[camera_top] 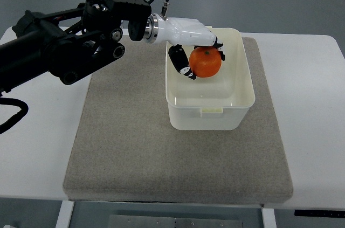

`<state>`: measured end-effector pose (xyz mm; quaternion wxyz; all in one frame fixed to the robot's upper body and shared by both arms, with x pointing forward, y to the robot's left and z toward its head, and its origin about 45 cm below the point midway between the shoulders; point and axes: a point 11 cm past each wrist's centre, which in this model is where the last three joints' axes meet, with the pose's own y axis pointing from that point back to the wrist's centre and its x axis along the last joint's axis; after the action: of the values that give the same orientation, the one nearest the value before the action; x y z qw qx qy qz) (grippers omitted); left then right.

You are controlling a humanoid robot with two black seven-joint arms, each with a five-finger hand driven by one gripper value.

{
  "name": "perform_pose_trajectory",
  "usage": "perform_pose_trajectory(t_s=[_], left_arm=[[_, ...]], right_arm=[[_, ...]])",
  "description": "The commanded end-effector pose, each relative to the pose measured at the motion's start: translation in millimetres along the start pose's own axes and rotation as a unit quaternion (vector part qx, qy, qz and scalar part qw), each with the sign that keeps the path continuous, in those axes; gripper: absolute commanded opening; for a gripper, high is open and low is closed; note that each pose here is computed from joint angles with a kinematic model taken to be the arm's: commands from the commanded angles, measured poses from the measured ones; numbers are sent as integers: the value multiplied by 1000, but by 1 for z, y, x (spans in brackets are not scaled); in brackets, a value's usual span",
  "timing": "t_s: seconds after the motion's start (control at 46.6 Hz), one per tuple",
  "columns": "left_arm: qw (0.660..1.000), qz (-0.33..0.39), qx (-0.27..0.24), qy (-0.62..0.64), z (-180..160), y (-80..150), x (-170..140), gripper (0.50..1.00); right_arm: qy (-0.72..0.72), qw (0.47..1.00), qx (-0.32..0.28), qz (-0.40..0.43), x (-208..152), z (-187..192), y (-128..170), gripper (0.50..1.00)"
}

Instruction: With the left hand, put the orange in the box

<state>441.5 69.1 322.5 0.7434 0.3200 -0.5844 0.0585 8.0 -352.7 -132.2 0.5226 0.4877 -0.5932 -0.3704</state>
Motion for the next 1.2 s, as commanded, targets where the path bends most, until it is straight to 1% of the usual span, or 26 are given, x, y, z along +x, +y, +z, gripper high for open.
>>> perform_pose_trajectory(t_s=[0.0, 0.236, 0.279, 0.301, 0.322, 0.344, 0.365, 0.408, 0.43, 0.494, 0.537, 0.558, 0.644, 0.902, 1.053, 1.181], left_arm=[[1000, 1, 6, 2, -1, -2, -6, 500], [1000, -6, 7, 10, 2, -7, -18, 500], [1000, -7, 6, 12, 2, -8, -20, 559], [1000, -8, 6, 13, 2, -8, -21, 597], [1000, -8, 6, 14, 2, -8, -22, 649], [1000, -7, 6, 14, 2, -9, -22, 713], [1000, -5, 5, 15, 3, -9, -22, 762], [1000, -1, 5, 14, 3, -9, -22, 793], [1000, 1, 4, 13, 4, -10, -22, 818], [1000, 6, 3, 12, 4, -10, -20, 930], [1000, 8, 3, 12, 4, -10, -20, 977], [1000, 9, 3, 11, 4, -10, -20, 986], [1000, 10, 3, 12, 4, -10, -20, 994], [999, 28, 1, 35, 2, -6, -12, 996], [990, 80, -13, 115, -4, 5, 10, 996], [967, 145, -16, 209, -21, 22, 18, 996]], right_arm=[[0, 1000, 0, 0, 0, 0, 0, 926], [0, 1000, 0, 0, 0, 0, 0, 926], [0, 1000, 0, 0, 0, 0, 0, 926], [0, 1000, 0, 0, 0, 0, 0, 926], [0, 1000, 0, 1, 0, 0, 0, 926], [0, 1000, 0, 0, 0, 0, 0, 926], [0, 1000, 0, 0, 0, 0, 0, 926], [0, 1000, 0, 0, 0, 0, 0, 926], [0, 1000, 0, 0, 0, 0, 0, 926], [0, 1000, 0, 0, 0, 0, 0, 926], [0, 1000, 0, 0, 0, 0, 0, 926], [0, 1000, 0, 0, 0, 0, 0, 926], [0, 1000, 0, 0, 0, 0, 0, 926], [0, 1000, 0, 0, 0, 0, 0, 926], [0, 1000, 0, 0, 0, 0, 0, 926], [0, 1000, 0, 0, 0, 0, 0, 926]])
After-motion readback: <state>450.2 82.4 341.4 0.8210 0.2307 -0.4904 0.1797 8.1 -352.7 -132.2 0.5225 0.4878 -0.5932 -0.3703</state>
